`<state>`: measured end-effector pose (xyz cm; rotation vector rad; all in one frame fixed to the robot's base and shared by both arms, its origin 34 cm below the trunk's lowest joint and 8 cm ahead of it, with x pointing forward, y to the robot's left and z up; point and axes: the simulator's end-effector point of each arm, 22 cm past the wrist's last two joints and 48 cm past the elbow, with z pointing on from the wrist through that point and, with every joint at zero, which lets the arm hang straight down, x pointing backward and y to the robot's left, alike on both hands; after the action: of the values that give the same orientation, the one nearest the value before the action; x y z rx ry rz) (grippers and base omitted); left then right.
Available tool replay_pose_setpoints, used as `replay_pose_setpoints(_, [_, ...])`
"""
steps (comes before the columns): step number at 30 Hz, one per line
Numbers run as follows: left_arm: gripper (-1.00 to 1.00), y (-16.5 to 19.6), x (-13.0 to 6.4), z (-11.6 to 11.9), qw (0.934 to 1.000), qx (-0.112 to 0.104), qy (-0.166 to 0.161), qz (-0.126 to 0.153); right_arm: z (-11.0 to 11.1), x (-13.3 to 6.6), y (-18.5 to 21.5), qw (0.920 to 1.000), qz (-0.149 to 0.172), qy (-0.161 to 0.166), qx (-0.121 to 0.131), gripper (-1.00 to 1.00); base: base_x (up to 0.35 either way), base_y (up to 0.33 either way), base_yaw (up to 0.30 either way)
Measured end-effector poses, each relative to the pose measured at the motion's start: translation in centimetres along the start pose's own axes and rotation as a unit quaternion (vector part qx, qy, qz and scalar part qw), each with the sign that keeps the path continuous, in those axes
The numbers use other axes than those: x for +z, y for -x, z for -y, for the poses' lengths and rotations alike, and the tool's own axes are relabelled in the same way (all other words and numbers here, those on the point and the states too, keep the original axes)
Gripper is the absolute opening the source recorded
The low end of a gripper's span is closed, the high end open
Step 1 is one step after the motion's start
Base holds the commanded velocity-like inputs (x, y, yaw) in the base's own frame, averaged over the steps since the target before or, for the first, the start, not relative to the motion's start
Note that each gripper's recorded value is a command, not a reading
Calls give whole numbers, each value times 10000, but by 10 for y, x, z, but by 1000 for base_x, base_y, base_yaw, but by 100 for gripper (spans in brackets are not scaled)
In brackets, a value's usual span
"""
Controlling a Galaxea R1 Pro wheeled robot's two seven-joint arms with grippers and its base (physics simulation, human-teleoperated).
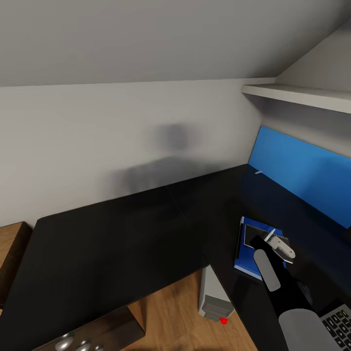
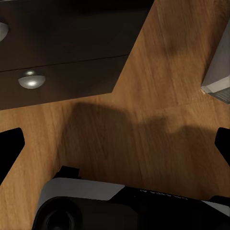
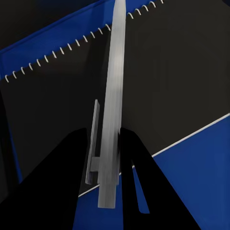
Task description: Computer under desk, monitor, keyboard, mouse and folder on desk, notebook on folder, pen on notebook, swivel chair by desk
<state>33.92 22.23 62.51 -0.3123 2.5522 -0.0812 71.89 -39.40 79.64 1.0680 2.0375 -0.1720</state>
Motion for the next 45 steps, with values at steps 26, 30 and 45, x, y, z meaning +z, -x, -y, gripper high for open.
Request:
replay_pose_setpoints(26, [100,0,0,0,10000,1,0,0,2,0,0,10000,0,-28,-13,100,0,0,0])
replay_pose_setpoints(30, [100,0,0,0,10000,1,-1,0,0,-1,3,10000,30,-13,-4,100,0,0,0])
replay_pose_setpoints(45, [100,-1,0,-1,10000,3,8,-17,-60,-56,12,9951,467,523,-696,100,-82,0,0])
